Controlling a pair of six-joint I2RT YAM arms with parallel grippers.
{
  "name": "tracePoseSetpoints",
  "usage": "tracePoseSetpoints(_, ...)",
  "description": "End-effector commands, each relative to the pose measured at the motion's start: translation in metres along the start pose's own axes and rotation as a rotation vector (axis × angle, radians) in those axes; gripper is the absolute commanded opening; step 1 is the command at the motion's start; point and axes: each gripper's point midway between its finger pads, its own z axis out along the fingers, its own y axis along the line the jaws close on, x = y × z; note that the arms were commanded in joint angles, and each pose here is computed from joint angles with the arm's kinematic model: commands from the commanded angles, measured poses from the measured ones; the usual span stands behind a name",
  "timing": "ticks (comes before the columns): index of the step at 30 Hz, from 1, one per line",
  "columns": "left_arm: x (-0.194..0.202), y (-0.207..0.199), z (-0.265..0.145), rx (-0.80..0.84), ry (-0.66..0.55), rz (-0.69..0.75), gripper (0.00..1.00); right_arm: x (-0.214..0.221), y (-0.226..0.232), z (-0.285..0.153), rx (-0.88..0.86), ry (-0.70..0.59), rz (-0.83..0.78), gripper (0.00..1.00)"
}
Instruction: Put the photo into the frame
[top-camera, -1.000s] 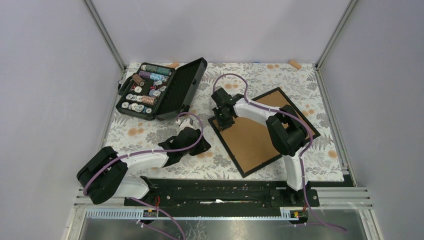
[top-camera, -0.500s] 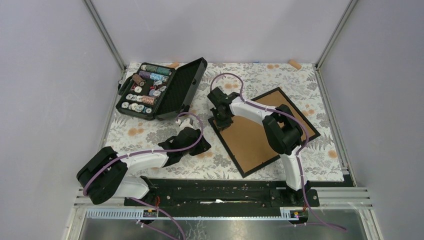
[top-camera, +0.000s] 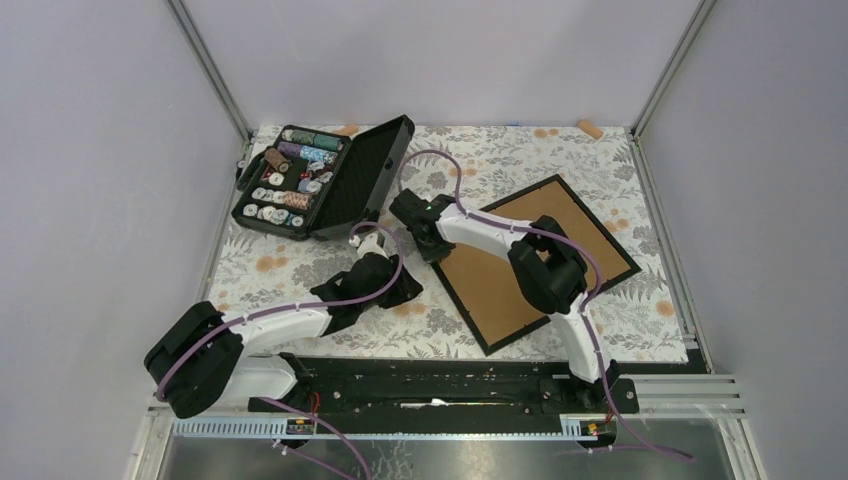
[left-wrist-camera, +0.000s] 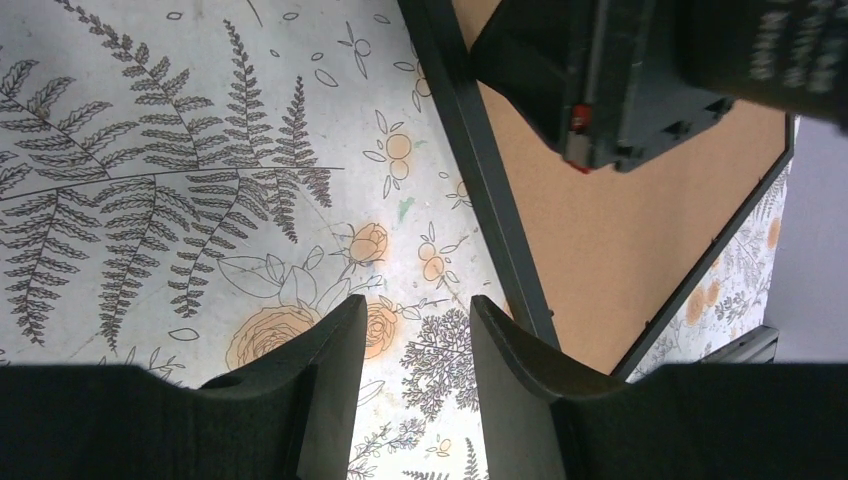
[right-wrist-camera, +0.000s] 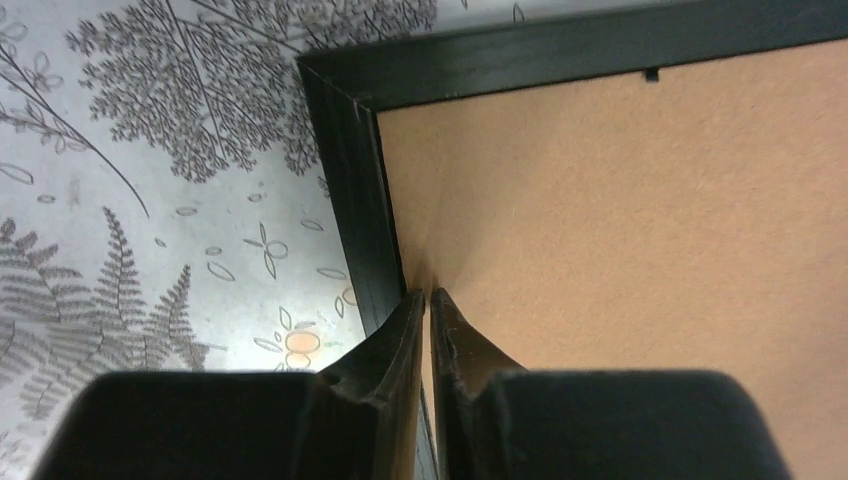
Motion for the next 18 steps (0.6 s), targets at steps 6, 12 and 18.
tracePoseSetpoints(6,-0.010,-0.009,-0.013,0.047,-0.042,0.027,0.47,0.032,-0.047,0.024,0.219,0.128,-0.113,0.20)
tracePoseSetpoints(12,-0.018,-0.016,-0.033,0.090,-0.073,0.054,0.51,-0.047,-0.041,-0.094,-0.030,-0.141,0.139,0.70)
tracePoseSetpoints(18,-0.019,-0.040,-0.062,0.195,-0.036,0.148,0.63,-0.004,-0.088,-0.115,-0.008,-0.137,0.291,1.00)
